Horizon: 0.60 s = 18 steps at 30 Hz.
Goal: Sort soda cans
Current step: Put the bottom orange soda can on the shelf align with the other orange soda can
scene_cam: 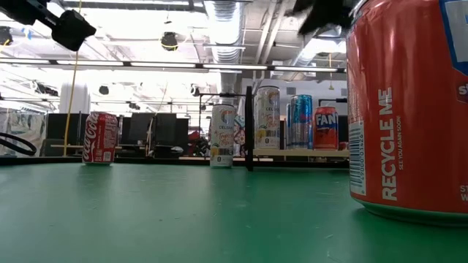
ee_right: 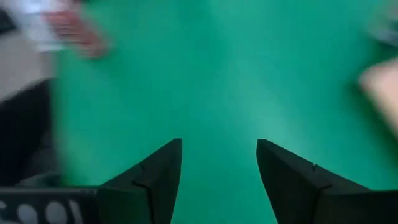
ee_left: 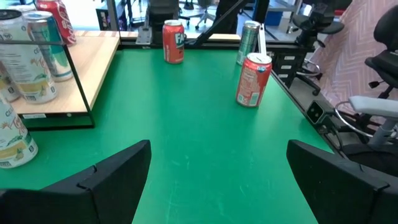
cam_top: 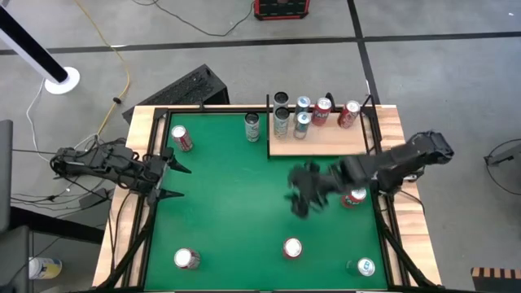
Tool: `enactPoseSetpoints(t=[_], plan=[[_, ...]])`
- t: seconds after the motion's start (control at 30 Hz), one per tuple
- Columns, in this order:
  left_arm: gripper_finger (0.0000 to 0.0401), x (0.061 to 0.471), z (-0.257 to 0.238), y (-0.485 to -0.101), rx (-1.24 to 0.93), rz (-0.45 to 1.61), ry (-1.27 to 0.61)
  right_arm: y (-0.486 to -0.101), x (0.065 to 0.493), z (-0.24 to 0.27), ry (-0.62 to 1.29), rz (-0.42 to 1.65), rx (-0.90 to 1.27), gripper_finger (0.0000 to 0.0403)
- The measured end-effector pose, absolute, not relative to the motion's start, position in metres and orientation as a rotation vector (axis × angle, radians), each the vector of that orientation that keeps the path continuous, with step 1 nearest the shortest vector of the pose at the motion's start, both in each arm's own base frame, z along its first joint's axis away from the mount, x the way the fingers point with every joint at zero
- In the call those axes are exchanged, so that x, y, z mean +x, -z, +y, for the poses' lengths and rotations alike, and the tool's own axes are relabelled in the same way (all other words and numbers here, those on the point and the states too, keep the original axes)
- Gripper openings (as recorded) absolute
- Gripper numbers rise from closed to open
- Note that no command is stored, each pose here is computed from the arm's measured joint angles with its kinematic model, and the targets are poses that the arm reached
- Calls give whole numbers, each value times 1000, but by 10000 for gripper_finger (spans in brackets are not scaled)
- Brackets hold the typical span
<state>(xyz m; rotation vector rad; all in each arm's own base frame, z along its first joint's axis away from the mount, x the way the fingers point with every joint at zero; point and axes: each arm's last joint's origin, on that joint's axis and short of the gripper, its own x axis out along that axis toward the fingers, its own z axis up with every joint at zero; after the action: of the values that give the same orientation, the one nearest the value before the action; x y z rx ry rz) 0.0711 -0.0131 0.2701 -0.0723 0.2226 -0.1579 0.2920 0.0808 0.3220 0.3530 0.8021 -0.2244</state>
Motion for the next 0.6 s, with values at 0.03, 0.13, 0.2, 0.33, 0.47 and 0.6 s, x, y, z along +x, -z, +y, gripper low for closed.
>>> enactPoseSetpoints(t=[0.03, 0.13, 0.2, 0.33, 0.47, 0.6], plan=[[360, 71, -13, -270, -73, 222, 158, -323, 291, 97, 166, 778, 347, 230], [360, 71, -13, -270, -75, 224, 157, -327, 279, 140, 44, 729, 306, 230], [360, 71, -13, -270, -76, 225, 156, -327, 273, 162, 21, 680, 278, 230], [360, 71, -13, -270, -76, 225, 155, -322, 260, 192, 5, 645, 228, 230], [360, 71, -13, -270, -77, 226, 155, -308, 263, 213, -34, 658, 217, 230], [360, 71, -13, -270, -76, 226, 156, -288, 277, 225, -52, 687, 208, 230]])
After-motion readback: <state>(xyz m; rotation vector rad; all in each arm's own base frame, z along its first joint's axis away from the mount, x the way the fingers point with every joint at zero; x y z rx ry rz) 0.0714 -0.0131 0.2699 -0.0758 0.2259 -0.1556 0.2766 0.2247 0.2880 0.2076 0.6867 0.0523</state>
